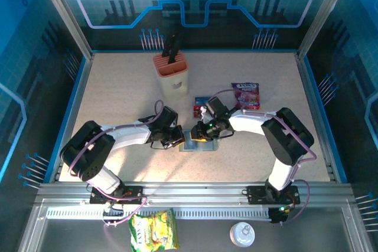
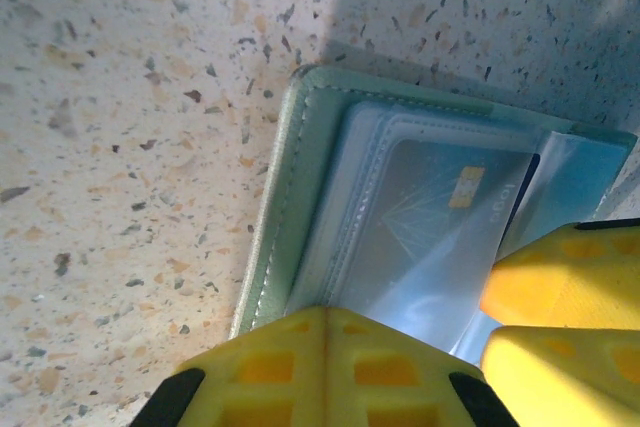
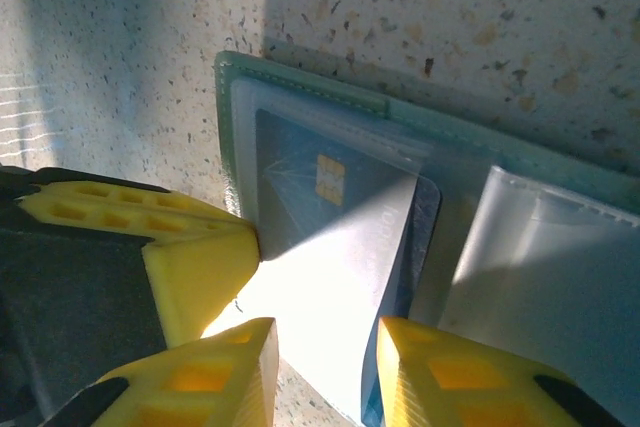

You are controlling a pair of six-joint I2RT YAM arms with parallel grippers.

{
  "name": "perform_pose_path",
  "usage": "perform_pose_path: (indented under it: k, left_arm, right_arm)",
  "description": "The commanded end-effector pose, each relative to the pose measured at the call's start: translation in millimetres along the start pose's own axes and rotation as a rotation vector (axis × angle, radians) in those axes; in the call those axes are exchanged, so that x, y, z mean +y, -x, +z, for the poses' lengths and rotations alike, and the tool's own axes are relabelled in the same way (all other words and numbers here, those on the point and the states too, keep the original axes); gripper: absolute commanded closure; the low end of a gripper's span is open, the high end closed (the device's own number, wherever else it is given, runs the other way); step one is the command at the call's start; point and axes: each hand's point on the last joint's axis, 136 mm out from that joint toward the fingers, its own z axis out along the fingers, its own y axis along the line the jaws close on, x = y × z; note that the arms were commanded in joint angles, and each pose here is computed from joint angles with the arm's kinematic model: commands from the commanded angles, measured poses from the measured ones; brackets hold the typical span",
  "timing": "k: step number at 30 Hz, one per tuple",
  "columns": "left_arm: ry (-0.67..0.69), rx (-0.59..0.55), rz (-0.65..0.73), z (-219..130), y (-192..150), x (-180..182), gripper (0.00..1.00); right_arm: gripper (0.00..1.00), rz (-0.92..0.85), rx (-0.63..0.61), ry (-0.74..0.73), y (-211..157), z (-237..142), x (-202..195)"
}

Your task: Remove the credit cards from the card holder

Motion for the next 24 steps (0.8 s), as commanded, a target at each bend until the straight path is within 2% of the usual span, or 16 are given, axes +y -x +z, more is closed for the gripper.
perform_pose_path:
  k: [1, 11, 14, 24]
  left_arm:
    - [0.066, 0.014, -0.007, 3, -2, 18, 1.0]
    - [0.066, 0.014, -0.01, 3, -3, 20, 1.0]
    - [0.068, 0.013, -0.012, 2, -3, 20, 1.0]
    - [0.068, 0.009, -0.016, 1, -4, 22, 1.0]
  right_arm:
    - [0.71, -0.012, 0.015, 0.015, -1, 5, 7]
    - [0.71, 0.013, 0.036, 0.078, -3, 13, 11]
    - [0.68, 0.027, 0.046, 0.042, -6, 16, 3]
    - [0.68, -0.005, 0.038, -0.097, -6, 4, -13]
